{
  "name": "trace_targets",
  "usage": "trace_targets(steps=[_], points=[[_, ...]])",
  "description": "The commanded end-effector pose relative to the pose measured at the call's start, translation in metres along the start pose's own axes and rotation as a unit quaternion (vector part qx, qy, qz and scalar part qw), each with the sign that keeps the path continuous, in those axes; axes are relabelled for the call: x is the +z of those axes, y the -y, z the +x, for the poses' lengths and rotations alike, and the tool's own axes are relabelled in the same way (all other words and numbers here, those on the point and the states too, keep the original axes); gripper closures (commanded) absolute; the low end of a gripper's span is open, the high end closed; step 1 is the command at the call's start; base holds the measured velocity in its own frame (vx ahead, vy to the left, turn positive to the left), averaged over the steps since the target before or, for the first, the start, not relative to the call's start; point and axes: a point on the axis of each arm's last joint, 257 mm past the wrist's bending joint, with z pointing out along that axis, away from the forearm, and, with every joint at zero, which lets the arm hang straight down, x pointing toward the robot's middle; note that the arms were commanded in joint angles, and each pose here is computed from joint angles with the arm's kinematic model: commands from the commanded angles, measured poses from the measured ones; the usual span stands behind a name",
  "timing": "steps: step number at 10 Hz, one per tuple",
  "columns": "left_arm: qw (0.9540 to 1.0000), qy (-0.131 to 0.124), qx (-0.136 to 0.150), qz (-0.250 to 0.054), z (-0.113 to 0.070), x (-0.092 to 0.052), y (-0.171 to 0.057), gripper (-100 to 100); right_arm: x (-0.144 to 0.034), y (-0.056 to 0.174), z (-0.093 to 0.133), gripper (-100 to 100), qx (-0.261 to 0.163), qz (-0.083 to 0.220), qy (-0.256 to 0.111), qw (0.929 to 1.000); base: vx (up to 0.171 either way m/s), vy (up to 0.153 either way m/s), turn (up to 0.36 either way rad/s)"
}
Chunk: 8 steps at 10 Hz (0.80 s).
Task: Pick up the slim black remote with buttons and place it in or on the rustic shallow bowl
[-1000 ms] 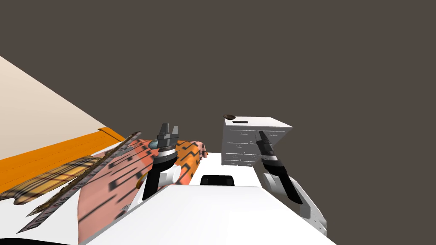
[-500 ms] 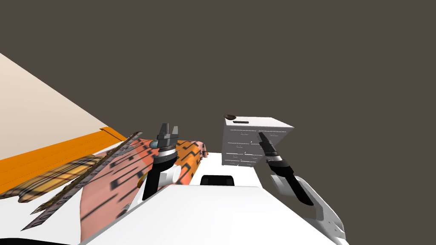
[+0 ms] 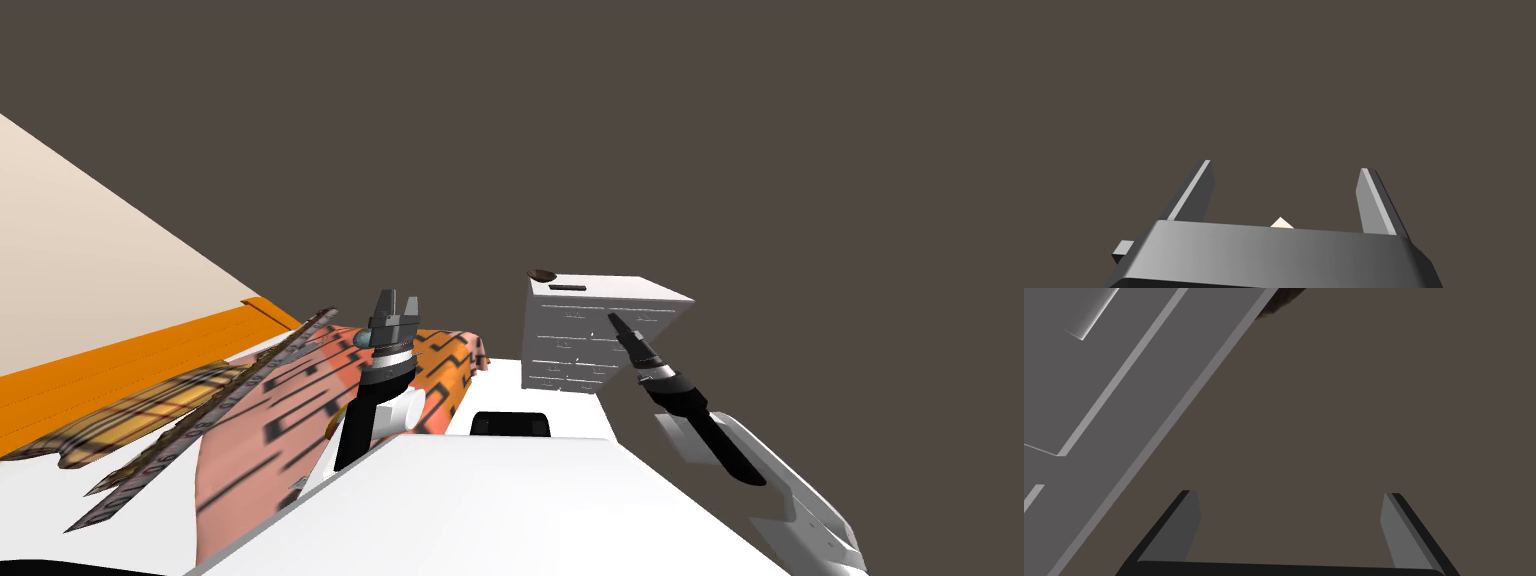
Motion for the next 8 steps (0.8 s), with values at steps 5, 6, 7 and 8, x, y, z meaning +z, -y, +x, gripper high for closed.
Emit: trace_targets(steps=[5,6,7,8], points=[[1.0000,0.000,0.000,0.000,0.000,0.000,0.000,0,-0.003,0.013,-0.009,-100,-0.081,-0.011,-0.064,0.9946,0.003,0.001,0.024],[1.0000,0.000,0.000,0.000,0.000,0.000,0.000,0,0.000,0.011,-0.009,-100,-0.089,-0.016,-0.077,0.9929,0.006,-0.001,0.031],[1.0000,0.000,0.000,0.000,0.000,0.000,0.000,0,0.001,0.011,-0.009,-100,-0.092,-0.018,-0.081,0.9922,0.000,0.000,0.000],[1.0000,0.000,0.000,0.000,0.000,0.000,0.000,0,-0.003,0.018,-0.014,-100,-0.119,-0.019,-0.098,0.9879,0.007,0.001,0.062]])
